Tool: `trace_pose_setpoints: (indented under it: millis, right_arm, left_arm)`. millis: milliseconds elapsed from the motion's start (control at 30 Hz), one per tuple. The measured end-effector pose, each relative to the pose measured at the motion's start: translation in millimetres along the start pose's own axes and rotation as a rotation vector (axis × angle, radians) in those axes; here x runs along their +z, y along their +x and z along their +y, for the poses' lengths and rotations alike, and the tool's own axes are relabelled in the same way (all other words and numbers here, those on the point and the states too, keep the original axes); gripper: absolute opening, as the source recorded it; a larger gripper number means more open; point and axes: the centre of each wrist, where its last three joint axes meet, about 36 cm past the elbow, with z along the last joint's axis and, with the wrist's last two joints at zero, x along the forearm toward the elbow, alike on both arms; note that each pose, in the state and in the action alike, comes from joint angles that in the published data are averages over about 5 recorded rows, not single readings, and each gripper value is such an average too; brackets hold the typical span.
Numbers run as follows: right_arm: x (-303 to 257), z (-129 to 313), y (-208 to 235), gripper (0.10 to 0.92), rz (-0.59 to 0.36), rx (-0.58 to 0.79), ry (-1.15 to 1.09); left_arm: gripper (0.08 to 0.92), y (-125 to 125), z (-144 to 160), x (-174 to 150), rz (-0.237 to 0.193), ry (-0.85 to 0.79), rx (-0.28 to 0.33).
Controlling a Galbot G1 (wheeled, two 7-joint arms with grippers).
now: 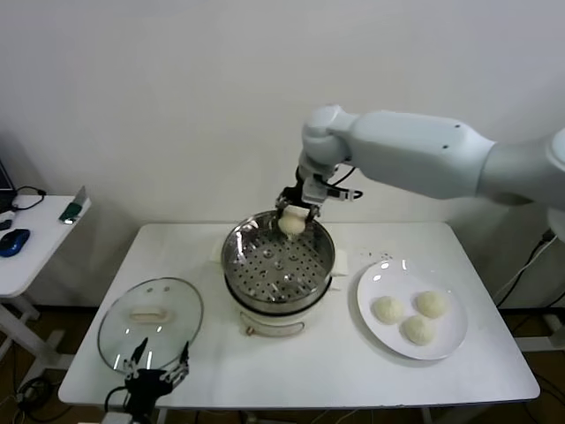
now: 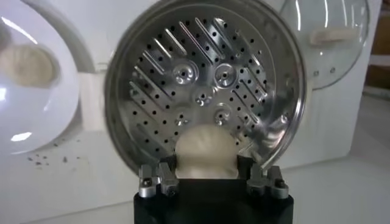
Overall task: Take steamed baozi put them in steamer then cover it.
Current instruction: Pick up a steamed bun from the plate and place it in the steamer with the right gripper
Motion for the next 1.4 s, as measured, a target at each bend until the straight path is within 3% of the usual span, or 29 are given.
trace_pose_setpoints:
  millis: [367, 833, 967, 1133, 1400]
  right_arm:
    - [6, -8, -59, 0.653, -0.016, -0.012, 0.037]
    - [14, -7, -92, 0.653, -0.036, -0.054, 0.042]
    - [17, -9, -93, 0.684, -0.040, -0.056, 0.044]
    - [23, -8, -87, 0.797, -0.049, -0.066, 0.046]
    - [44, -1, -39, 0.823, -0.054, -0.061, -0.028]
  left_arm:
    - [0.823, -2, 2, 2, -0.003, -0.003, -0.002]
    - [0.823, -7, 3, 5, -0.004, -0.001, -0.006]
    - [0.823, -8, 3, 5, -0.004, 0.000, -0.007]
    - [0.823, -8, 2, 5, -0.004, 0.001, -0.007]
    - [0.823, -7, 2, 4, -0.006, 0.001, -0.007]
